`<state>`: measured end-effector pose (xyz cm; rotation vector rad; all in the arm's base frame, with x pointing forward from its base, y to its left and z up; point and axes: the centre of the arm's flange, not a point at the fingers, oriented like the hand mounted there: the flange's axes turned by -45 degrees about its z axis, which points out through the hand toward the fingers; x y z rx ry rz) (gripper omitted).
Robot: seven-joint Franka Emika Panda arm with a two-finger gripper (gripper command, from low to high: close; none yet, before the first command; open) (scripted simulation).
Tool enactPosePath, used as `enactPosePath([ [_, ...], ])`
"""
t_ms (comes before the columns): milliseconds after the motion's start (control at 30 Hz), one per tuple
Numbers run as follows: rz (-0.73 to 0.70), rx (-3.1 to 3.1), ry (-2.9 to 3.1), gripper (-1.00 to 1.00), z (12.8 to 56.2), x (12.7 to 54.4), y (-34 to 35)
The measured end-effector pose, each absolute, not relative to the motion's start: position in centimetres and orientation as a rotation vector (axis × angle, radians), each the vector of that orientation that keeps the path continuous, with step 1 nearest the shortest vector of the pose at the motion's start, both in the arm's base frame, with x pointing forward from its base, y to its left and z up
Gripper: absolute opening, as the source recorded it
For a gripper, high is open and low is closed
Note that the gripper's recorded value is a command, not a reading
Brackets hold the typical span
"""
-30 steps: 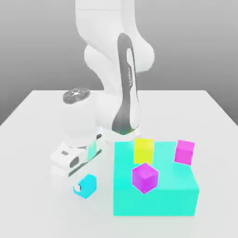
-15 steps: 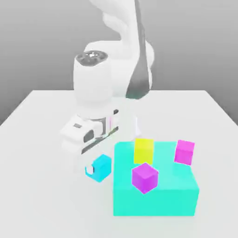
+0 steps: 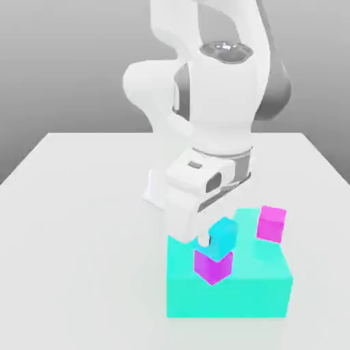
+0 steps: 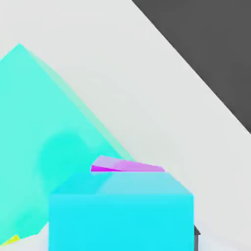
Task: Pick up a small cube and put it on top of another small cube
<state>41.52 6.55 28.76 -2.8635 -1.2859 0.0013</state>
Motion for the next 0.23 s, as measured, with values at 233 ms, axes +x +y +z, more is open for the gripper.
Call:
enactPosePath([
  [233, 0.0, -2.865, -1.287, 1.0, 32.0, 41.6, 6.6],
])
